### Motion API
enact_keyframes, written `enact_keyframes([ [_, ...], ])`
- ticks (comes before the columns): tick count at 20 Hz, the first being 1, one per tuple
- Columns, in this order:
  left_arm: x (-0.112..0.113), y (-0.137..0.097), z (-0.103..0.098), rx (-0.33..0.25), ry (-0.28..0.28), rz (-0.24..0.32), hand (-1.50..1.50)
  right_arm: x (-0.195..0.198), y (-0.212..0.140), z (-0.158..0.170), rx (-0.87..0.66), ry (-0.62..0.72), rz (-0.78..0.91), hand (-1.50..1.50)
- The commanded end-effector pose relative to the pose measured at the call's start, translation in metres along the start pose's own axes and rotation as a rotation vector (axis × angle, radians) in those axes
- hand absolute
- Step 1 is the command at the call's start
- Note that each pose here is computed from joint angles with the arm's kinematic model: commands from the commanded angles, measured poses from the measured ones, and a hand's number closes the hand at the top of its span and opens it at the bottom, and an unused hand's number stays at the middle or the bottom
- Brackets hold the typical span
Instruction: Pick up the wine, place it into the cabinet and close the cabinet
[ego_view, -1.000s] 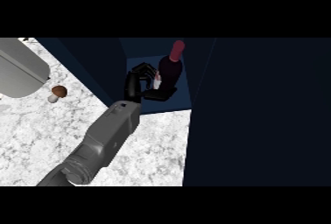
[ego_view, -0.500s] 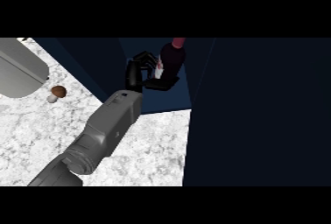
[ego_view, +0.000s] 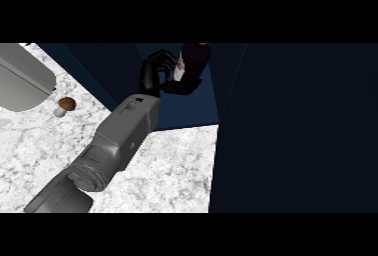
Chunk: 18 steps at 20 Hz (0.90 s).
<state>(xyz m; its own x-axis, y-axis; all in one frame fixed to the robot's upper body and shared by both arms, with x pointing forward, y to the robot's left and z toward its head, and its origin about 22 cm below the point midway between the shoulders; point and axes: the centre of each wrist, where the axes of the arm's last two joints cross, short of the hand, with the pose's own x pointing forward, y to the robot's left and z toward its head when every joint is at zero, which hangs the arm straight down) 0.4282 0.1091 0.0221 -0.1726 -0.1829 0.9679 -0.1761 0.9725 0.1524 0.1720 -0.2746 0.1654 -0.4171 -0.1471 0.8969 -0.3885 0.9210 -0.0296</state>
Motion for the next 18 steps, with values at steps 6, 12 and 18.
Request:
enact_keyframes([
  [6, 0.013, 0.004, -0.012, 0.057, -0.01, -0.085, 1.5, 0.006, 0.006, -0.004, 0.016, -0.015, 0.0, -1.5],
  [12, 0.007, 0.022, -0.016, 0.09, 0.0, -0.161, -1.5, 0.002, 0.001, -0.004, 0.023, 0.008, 0.009, -1.5],
  [18, -0.007, 0.029, -0.008, 0.079, 0.037, -0.2, -1.5, 0.001, 0.0, -0.003, 0.016, -0.006, 0.01, -1.5],
])
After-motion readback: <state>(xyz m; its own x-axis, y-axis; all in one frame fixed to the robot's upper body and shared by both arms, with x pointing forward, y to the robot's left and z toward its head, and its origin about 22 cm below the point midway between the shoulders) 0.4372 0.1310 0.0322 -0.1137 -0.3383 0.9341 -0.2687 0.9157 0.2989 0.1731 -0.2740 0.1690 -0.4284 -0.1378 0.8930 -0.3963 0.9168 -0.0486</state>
